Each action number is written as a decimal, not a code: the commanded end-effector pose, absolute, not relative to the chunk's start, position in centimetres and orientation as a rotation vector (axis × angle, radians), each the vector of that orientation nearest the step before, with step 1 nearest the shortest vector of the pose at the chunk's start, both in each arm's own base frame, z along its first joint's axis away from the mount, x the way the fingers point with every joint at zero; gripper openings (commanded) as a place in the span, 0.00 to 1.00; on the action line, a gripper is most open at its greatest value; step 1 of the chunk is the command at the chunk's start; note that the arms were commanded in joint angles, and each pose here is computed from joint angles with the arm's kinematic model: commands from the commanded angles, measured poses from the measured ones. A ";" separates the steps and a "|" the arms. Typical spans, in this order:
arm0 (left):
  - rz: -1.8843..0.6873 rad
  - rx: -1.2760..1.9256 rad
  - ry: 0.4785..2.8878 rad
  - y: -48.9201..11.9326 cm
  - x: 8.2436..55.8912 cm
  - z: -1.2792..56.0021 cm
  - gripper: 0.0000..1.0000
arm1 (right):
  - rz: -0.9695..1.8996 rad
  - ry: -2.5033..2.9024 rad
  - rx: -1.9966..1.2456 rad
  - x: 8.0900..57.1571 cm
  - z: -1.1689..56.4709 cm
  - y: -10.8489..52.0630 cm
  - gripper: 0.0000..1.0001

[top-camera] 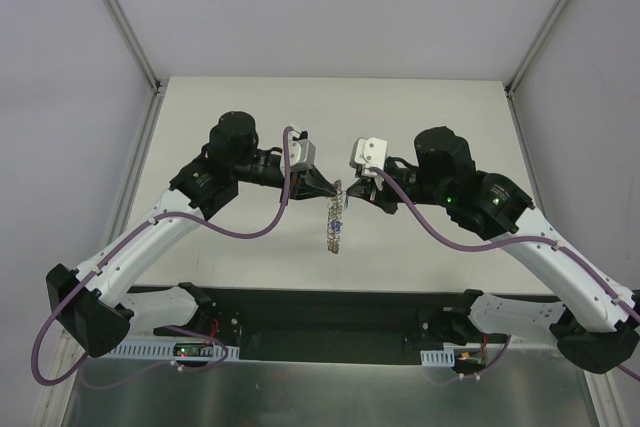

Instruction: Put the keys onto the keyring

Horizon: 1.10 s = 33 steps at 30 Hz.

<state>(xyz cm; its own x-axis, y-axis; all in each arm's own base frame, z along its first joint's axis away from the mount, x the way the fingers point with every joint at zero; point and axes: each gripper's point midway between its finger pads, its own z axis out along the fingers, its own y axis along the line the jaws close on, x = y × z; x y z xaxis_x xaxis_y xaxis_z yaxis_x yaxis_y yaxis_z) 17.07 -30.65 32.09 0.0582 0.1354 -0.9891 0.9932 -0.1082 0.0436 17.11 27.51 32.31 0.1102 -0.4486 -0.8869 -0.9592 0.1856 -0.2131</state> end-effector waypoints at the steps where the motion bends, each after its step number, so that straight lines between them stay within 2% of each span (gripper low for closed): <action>1: -1.156 1.436 1.069 -31.1 16.6 35.0 0.00 | 0.682 1.436 -1.415 16.8 33.8 27.8 0.01; 33: -1.157 1.449 1.052 -31.0 16.5 34.8 0.00 | 0.671 1.442 -1.404 16.7 34.1 27.0 0.01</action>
